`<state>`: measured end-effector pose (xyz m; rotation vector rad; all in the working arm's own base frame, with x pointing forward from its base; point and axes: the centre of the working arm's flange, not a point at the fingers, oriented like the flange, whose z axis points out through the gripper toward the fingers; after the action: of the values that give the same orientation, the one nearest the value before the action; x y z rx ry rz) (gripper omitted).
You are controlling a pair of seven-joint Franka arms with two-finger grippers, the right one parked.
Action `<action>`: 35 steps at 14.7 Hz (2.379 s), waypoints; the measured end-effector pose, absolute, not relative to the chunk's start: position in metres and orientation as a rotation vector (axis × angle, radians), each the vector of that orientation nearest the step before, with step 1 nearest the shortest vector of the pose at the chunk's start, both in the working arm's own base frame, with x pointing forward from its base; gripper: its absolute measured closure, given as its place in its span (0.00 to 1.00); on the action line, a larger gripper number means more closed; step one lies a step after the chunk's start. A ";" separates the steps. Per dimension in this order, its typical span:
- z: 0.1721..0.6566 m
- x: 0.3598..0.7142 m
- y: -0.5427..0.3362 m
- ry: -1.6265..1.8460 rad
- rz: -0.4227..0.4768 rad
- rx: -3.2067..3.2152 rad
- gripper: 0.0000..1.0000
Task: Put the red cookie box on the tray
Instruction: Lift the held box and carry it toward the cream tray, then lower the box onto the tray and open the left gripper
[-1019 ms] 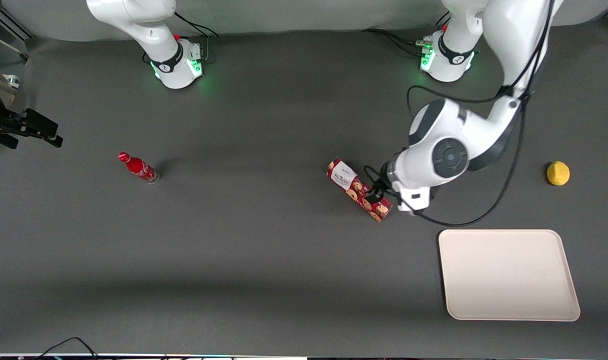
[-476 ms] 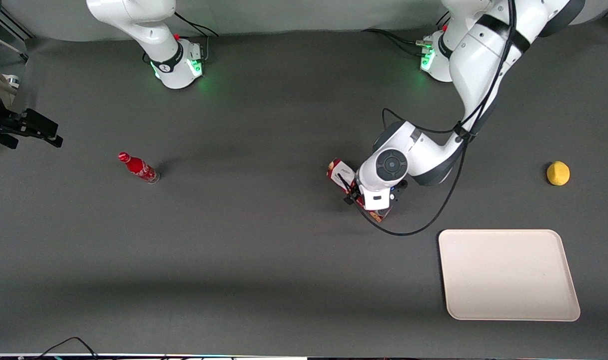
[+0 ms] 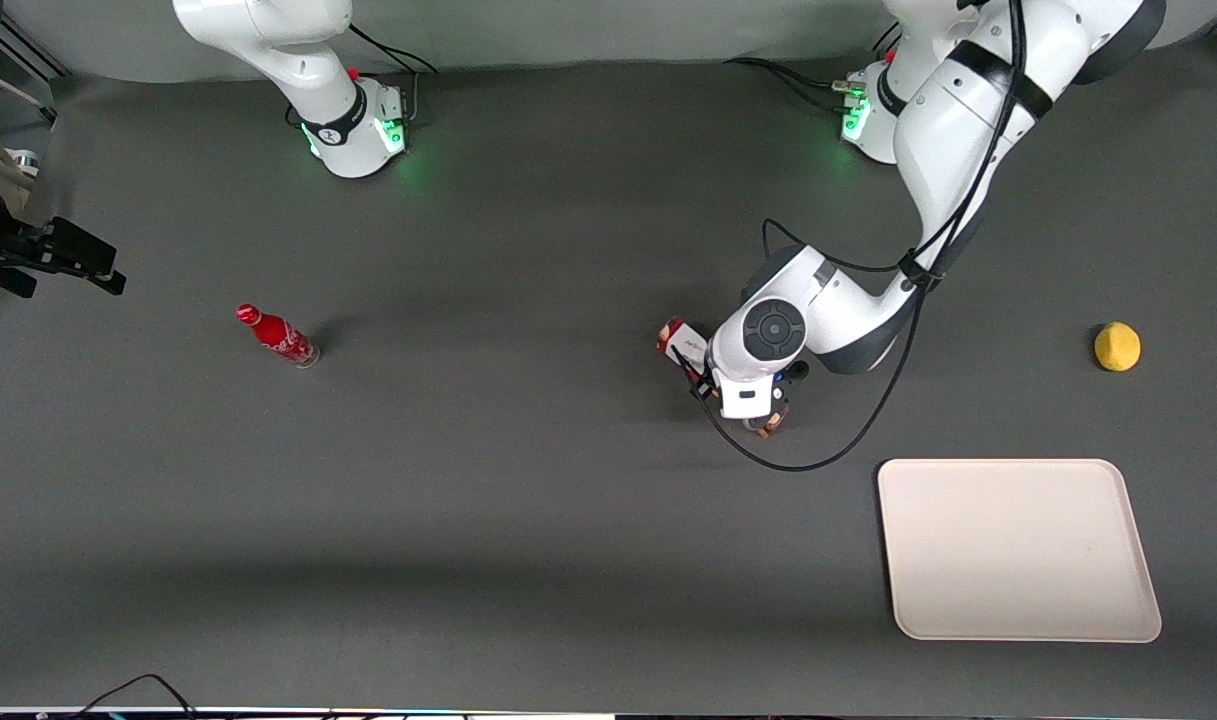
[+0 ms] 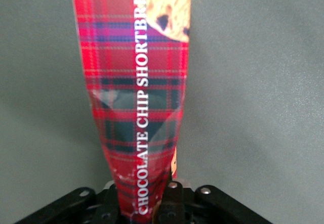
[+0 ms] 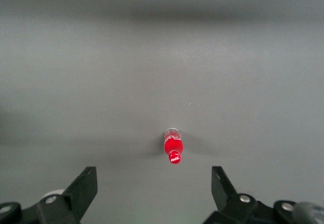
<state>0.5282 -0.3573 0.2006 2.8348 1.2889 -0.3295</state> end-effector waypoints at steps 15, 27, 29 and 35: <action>0.492 0.612 -0.218 1.055 -0.330 3.032 0.81; 0.528 0.671 0.102 0.242 -0.279 3.234 0.81; 0.471 0.696 0.143 0.110 -0.236 3.266 0.81; 0.308 0.738 0.167 -0.008 -0.151 3.295 0.81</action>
<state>0.7376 0.1672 0.3084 3.2945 -0.0079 -0.1509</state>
